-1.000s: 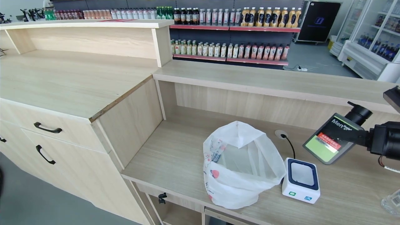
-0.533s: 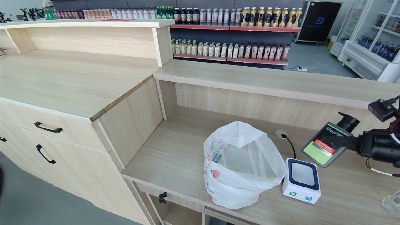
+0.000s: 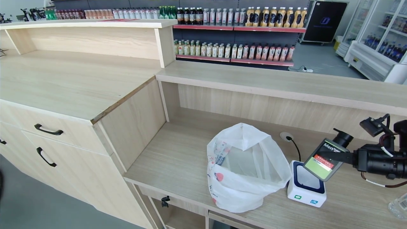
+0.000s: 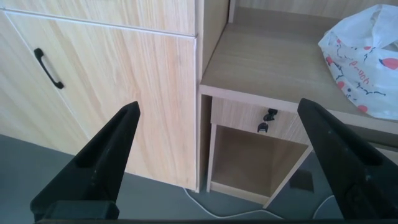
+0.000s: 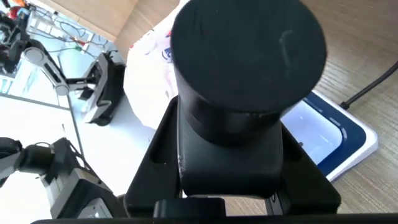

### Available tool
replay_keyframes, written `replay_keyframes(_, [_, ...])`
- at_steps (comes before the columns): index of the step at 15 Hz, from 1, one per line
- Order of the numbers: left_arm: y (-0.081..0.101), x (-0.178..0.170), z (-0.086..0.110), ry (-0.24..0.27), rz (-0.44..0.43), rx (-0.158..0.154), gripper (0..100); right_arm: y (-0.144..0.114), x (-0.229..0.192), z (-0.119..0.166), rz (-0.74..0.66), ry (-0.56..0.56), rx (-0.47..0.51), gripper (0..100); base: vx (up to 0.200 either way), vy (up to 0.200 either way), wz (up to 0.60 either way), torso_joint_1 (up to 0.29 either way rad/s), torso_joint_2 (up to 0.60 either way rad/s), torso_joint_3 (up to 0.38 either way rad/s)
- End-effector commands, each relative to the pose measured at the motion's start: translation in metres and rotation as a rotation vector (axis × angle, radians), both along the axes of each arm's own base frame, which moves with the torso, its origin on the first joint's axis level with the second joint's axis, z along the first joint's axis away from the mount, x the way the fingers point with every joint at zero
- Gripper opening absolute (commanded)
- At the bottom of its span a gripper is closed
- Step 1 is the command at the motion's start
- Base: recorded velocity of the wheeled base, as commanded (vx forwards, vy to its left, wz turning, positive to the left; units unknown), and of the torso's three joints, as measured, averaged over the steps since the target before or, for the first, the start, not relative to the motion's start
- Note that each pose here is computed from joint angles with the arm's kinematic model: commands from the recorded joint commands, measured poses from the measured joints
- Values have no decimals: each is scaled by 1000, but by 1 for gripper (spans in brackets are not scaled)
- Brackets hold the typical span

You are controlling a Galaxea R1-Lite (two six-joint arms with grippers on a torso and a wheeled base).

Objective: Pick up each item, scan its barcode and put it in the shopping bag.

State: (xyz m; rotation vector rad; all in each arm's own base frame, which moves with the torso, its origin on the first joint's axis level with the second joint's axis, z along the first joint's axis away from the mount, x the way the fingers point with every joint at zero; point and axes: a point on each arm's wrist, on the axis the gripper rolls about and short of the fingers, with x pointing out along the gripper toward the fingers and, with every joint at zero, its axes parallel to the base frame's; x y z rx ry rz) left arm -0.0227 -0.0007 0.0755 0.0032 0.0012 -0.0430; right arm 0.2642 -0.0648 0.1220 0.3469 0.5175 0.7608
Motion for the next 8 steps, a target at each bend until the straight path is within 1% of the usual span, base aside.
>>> replay_keyframes(1, [0,0,0,0,0,0,100,-2,7,-13,16,20,-1,0,0,0,0,0,0,0])
replay_keyframes(5, [0,0,0,0,0,0,100,1,13,-27,72,-17,-49,0,0,0,0,0,0,0])
replay_keyframes(8, [0,0,0,0,0,0,100,10,22,-23,114,-56,-57,0,0,0,0,0,0,0])
